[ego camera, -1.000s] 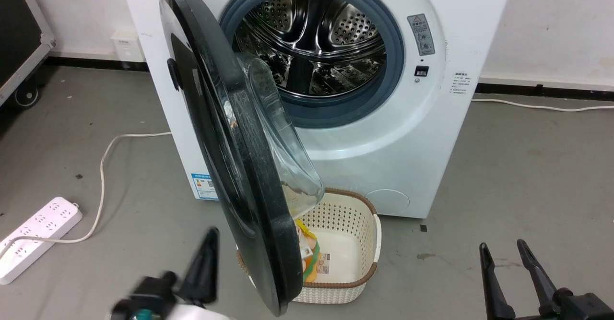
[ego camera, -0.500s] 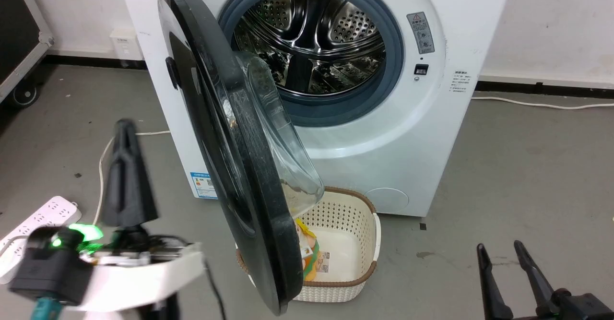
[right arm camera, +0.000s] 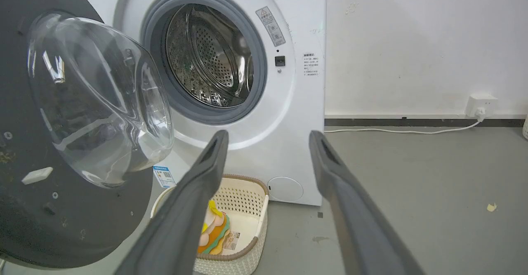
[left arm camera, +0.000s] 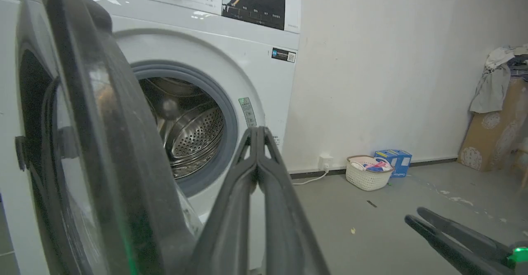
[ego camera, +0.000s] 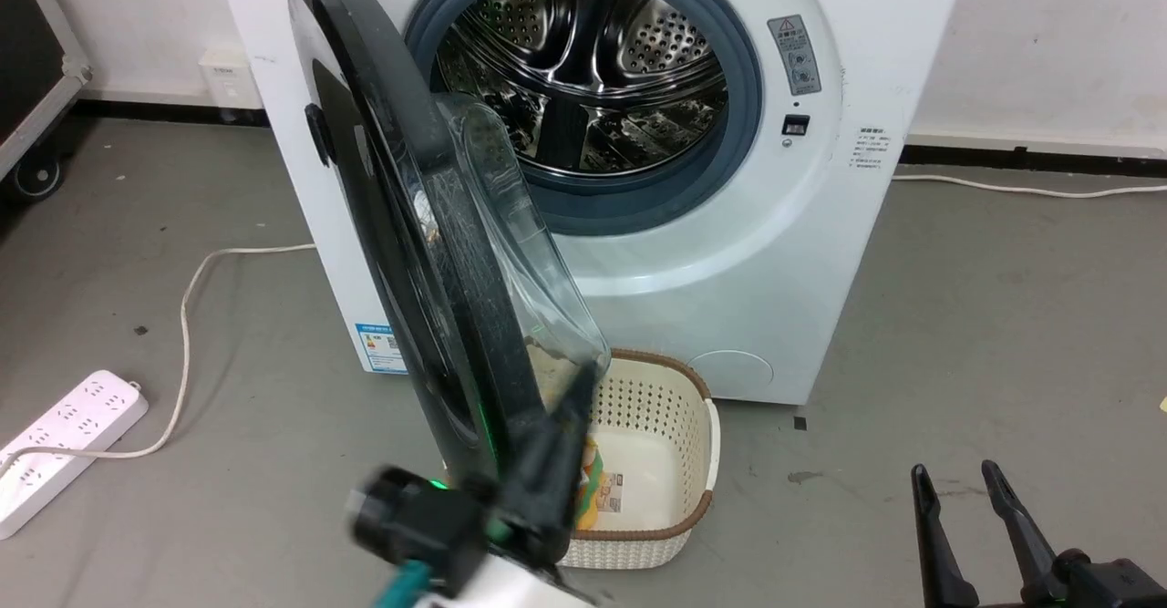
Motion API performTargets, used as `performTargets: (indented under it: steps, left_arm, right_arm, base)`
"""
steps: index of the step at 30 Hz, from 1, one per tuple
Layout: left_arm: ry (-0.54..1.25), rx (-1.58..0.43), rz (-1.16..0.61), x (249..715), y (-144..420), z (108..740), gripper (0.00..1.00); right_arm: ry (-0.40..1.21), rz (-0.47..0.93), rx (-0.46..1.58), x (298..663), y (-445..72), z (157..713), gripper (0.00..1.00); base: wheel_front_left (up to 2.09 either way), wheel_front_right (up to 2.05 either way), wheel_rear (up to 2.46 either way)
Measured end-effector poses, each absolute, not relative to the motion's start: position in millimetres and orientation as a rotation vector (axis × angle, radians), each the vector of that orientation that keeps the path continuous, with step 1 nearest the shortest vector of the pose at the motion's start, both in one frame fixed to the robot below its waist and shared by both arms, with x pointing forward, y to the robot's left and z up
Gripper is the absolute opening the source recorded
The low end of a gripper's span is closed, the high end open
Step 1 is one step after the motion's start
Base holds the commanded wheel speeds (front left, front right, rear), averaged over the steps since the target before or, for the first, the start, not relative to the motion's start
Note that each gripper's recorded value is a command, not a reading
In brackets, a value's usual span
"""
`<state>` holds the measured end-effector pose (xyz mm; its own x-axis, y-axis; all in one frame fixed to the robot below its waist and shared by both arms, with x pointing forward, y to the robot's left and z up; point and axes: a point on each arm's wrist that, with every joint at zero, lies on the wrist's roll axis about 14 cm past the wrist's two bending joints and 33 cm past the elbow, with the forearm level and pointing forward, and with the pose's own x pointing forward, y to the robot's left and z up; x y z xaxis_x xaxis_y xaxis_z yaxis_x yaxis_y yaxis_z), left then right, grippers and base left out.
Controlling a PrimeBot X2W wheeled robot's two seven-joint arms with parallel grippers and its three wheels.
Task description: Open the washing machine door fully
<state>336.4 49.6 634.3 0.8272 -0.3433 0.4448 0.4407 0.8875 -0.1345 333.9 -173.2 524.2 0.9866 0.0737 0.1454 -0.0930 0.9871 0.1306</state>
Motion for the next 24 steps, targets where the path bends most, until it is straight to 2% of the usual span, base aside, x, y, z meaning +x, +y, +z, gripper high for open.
performTargets:
  steps: [4,9,16,24]
  left_arm:
    - [-0.227,-0.248,-0.481,336.9,26.4,584.9,0.00]
    - [-0.052,-0.239,-0.452,339.1,27.6,534.3,0.00]
    - [-0.023,-0.227,-0.378,342.0,45.6,516.7,0.00]
    - [-0.020,-0.234,-0.284,335.7,73.5,508.5,0.00]
  right_arm:
    - [-0.133,0.081,0.140,334.3,-173.9,521.7,1.00]
    - [-0.125,0.079,0.141,335.2,-174.1,519.3,1.00]
    - [-0.116,0.106,0.148,340.0,-165.7,517.2,1.00]
    - [-0.113,0.197,0.156,351.2,-136.9,518.6,1.00]
  base:
    - [0.00,0.00,0.00]
    - [0.00,0.00,0.00]
    - [0.00,0.00,0.00]
    - [0.00,0.00,0.00]
